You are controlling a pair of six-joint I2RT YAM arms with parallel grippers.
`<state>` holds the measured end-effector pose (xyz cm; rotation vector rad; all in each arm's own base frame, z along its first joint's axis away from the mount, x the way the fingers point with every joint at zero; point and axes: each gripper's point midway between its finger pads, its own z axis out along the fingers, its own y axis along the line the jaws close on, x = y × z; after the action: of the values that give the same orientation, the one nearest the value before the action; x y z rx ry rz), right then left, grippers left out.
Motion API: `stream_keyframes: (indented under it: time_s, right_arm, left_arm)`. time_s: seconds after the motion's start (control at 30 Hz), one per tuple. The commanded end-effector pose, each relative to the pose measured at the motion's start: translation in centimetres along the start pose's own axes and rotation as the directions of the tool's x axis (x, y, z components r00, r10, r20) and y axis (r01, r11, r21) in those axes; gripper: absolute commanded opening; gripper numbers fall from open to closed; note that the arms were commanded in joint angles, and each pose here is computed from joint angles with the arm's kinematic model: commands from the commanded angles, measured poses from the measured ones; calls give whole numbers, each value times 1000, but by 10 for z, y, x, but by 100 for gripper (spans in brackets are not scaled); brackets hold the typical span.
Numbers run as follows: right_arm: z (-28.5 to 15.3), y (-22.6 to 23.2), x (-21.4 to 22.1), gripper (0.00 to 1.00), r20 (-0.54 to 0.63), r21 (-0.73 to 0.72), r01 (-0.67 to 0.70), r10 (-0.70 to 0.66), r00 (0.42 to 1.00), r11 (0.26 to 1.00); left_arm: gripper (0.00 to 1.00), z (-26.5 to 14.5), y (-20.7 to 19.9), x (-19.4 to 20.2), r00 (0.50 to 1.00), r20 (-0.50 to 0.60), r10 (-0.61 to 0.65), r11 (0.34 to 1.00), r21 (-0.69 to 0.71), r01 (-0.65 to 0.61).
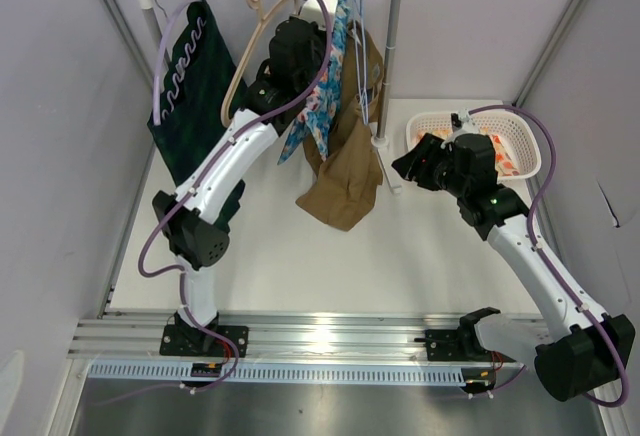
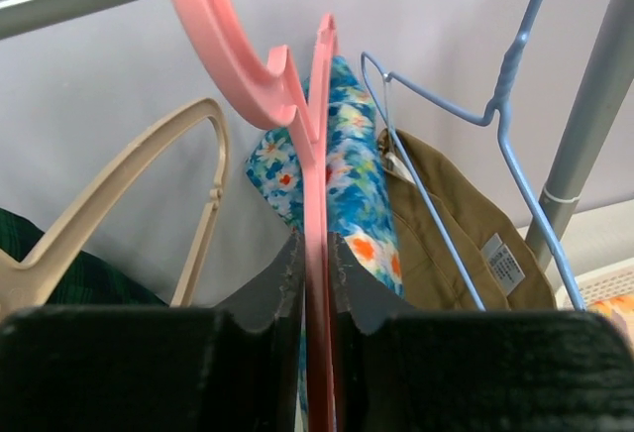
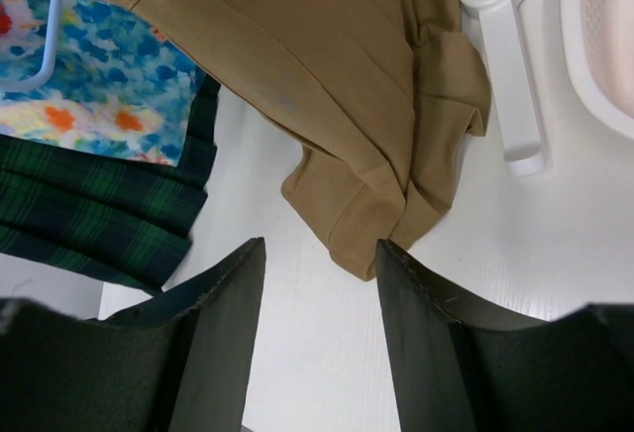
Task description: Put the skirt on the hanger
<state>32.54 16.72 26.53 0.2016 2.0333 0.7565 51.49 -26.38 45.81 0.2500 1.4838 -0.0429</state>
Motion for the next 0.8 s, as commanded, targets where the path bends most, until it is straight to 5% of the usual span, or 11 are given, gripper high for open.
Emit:
stream_keyframes:
  time_s: [0.0,0.37,0.73,0.77]
  right_arm:
    - [-1,4,-9,54,36,-17,17,-16,999,1000]
    - [-9,7,-12,56,42,-17,7,-6,999,1000]
    - [-23,-20,-27,60,84,134,-7,-5,996,991]
    - [-23,-24,-29,60,84,150,-14,2,996,989]
  left_arm:
    - [25,-23,15,-43,995,77,-67,998,13,66]
    - [59,-58,25,-71,990,107,-92,995,43,87]
    - [66,-154,39,-87,975,91,-201,966,185,181]
    - [67,-159,29,-65,973,34,-228,953,213,216]
